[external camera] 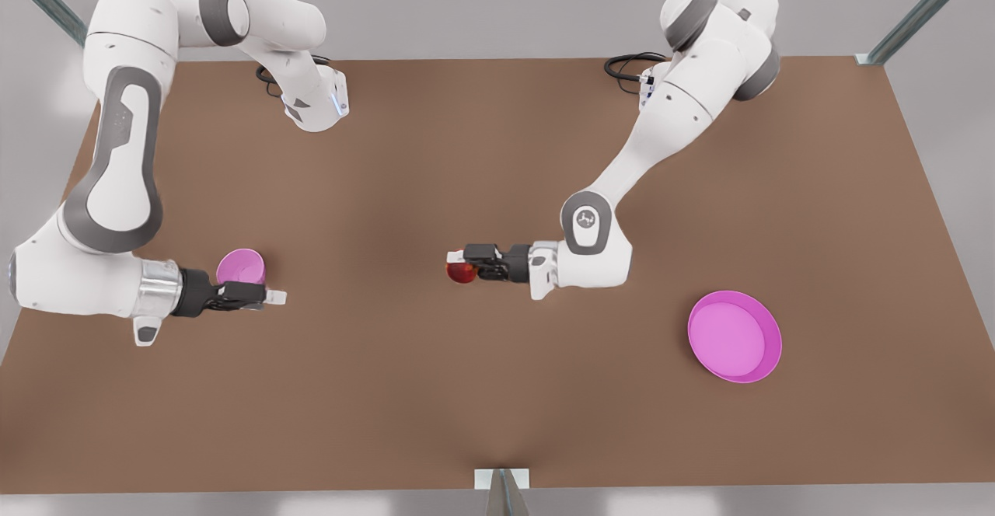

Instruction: Use the left arm to pick up the apple from the plate, transfer it to the gripper of the right arm, and then use the right arm to place it into the bowl

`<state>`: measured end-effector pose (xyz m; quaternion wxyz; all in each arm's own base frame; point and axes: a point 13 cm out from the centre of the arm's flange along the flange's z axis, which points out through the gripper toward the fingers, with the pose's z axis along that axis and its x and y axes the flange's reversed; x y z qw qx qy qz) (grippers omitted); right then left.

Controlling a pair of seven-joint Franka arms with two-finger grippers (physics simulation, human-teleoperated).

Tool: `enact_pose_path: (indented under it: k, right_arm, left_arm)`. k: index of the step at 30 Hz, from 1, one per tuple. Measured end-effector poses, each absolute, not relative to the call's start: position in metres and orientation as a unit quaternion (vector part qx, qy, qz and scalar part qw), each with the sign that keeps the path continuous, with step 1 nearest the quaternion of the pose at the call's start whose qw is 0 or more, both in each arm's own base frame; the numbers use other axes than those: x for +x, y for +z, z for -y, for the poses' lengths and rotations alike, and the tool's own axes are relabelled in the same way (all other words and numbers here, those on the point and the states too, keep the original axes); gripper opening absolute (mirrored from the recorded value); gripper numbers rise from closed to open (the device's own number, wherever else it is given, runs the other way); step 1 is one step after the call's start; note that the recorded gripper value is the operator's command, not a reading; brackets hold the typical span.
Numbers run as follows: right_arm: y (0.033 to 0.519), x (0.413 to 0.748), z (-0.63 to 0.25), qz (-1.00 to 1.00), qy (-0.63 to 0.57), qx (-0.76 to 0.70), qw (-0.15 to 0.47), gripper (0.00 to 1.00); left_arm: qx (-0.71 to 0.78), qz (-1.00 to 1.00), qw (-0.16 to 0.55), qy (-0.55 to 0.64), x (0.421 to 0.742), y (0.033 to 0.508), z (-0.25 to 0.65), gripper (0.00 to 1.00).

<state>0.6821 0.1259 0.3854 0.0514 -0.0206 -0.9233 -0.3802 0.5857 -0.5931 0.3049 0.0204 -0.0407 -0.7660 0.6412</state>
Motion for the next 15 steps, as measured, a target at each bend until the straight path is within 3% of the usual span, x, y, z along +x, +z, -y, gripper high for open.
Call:
enact_pose_path:
  k: [9, 15]
  right_arm:
    - [0.324, 0.706, -0.184, 0.838, -0.537, -0.056, 0.087, 1.0]
    - [0.331, 0.704, -0.26, 0.809, -0.583, -0.012, 0.071, 1.0]
  left_arm:
    - [-0.159, 0.707, -0.17, 0.668, 0.639, 0.291, 0.631, 0.64]
    - [-0.216, 0.699, -0.255, 0.632, 0.65, 0.256, 0.642, 0.64]
